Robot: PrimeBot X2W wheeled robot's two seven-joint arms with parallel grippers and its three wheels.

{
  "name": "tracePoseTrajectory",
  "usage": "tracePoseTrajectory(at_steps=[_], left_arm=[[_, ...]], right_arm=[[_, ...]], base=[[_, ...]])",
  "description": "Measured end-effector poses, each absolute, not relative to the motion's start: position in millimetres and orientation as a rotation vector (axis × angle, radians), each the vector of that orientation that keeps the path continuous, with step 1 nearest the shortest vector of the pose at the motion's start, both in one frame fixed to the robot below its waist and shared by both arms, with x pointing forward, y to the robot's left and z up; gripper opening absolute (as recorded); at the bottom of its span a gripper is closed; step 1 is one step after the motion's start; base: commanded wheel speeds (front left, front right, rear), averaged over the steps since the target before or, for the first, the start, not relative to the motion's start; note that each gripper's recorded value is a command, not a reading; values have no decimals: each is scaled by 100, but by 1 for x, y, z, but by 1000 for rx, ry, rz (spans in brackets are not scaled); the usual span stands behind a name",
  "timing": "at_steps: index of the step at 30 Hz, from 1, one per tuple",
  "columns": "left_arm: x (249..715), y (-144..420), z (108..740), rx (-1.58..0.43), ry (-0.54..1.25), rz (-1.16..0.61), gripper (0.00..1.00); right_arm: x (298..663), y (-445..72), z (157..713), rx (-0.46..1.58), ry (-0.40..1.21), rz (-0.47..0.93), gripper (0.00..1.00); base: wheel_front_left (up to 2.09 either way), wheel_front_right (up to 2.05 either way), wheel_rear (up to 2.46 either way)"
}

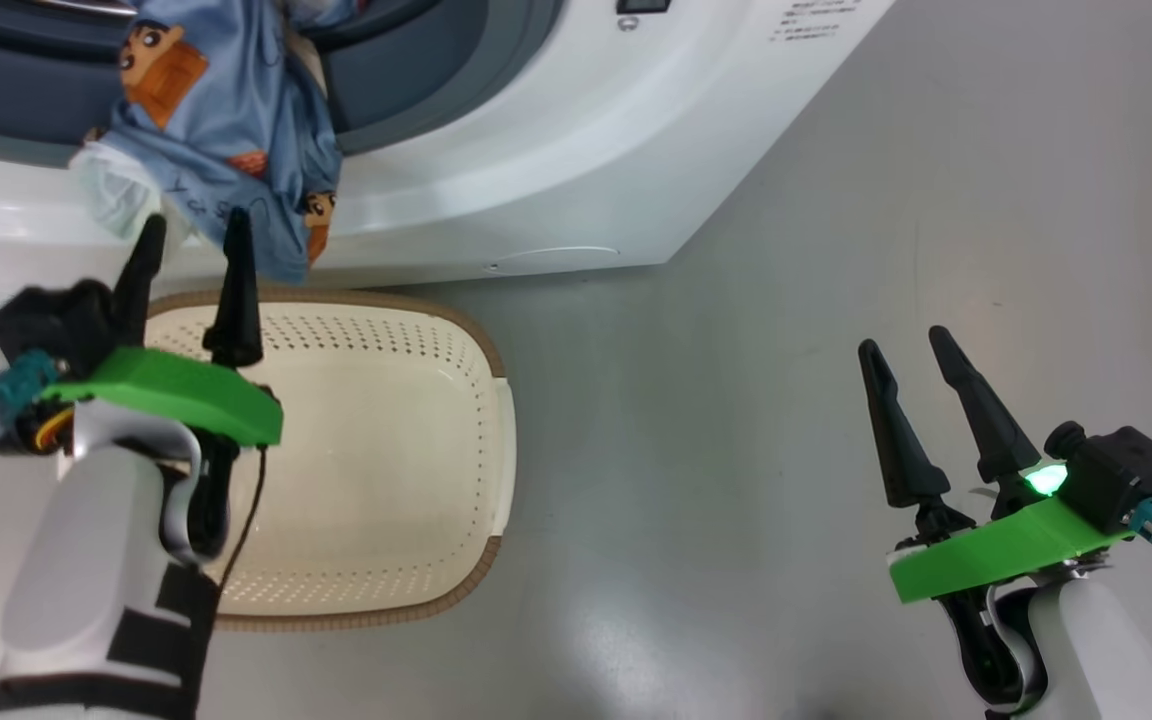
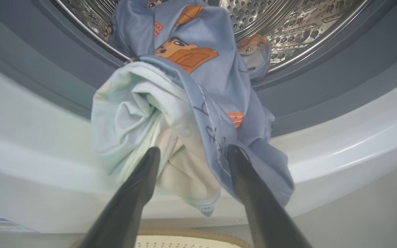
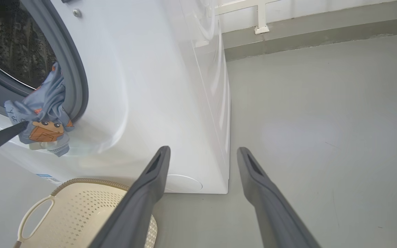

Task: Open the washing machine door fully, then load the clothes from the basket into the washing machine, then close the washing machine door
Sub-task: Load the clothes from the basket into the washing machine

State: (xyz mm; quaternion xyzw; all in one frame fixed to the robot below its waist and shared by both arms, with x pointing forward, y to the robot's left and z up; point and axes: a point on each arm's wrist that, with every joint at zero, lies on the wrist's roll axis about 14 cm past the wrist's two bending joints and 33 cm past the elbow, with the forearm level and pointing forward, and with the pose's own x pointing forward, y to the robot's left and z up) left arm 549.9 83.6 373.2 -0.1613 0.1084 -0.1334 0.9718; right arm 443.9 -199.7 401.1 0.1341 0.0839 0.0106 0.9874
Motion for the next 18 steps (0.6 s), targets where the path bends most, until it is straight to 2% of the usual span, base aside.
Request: tracePoseTrajectory(at_steps=[12, 13, 14, 15, 16, 17, 18], left_arm=[[580, 76, 353, -283, 288, -284, 100], [582, 75, 352, -282, 290, -287, 90], [582, 73, 351, -281, 295, -290, 52], [582, 72, 350, -279, 299, -293, 33], [581, 71, 349, -276, 303, -297, 8], [581, 70, 349, -274, 305, -302, 0], [581, 69, 349, -273, 307, -306, 0]], right_arm=[[444, -207, 401, 267, 166, -6, 100], [444, -208, 401, 266, 166, -9, 100], [443, -208, 401, 265, 166, -11, 100], [443, -209, 401, 265, 166, -13, 100], [443, -209, 401, 264, 165, -14, 100], [443, -210, 402, 265, 165, -15, 100], [443, -210, 402, 265, 164, -16, 100]], base=[[0, 0, 0], [0, 0, 0], [0, 0, 0], [0, 0, 0], [0, 0, 0], [0, 0, 0], [0, 0, 0]])
